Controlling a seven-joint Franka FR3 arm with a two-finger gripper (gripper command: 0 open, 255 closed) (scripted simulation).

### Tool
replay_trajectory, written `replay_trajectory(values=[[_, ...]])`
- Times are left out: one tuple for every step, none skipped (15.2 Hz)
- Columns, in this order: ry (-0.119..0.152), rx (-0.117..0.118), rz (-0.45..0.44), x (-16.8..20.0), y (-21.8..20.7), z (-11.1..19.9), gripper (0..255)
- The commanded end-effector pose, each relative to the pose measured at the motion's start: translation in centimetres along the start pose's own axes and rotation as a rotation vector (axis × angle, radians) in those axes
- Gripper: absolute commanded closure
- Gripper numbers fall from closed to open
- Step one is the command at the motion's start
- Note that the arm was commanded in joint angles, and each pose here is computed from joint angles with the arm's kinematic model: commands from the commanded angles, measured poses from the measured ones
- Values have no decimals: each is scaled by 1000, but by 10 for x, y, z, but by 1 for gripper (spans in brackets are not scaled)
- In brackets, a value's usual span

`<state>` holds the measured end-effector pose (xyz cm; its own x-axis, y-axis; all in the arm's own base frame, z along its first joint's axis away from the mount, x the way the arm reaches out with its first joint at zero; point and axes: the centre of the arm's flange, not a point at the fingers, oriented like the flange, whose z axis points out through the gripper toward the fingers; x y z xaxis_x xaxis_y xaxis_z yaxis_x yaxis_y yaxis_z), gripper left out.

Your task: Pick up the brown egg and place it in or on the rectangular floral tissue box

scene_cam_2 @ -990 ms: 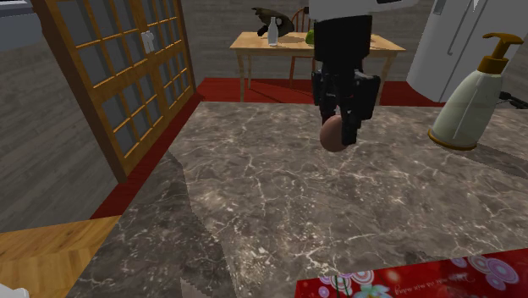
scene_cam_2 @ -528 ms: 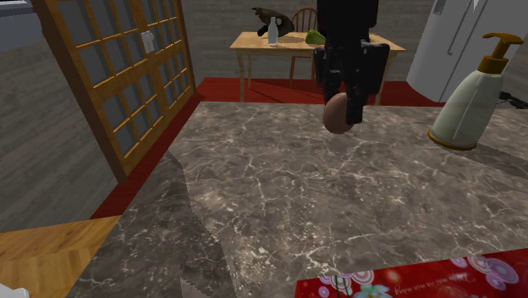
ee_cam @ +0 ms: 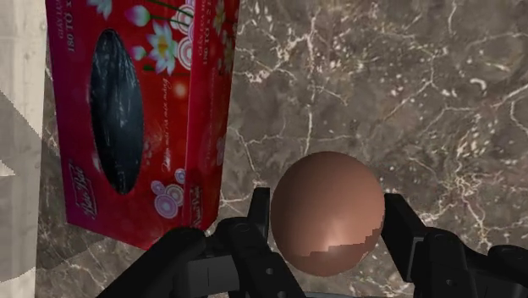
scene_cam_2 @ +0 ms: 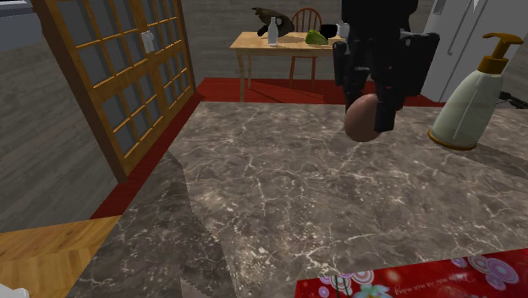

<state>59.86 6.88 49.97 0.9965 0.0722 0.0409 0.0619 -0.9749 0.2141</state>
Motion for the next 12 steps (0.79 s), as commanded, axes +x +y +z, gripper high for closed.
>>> replay_trajectory(values=[[0, 0, -1, 0, 24, 4, 255], [0, 0, -1, 0, 37, 6, 255], [0, 0, -1, -1, 50, 9, 255], [0, 0, -1, -1, 63, 11, 255], [0, 0, -1, -1, 76, 14, 255], [0, 0, -1, -1, 89, 16, 255], [0, 0, -1, -1, 102, 19, 255], [0, 0, -1, -1, 115, 21, 255], [0, 0, -1, -1, 128, 24, 255], [0, 0, -1, -1, 141, 26, 255], [0, 0, -1, -1, 153, 29, 255], [0, 0, -1, -1, 166, 31, 255]])
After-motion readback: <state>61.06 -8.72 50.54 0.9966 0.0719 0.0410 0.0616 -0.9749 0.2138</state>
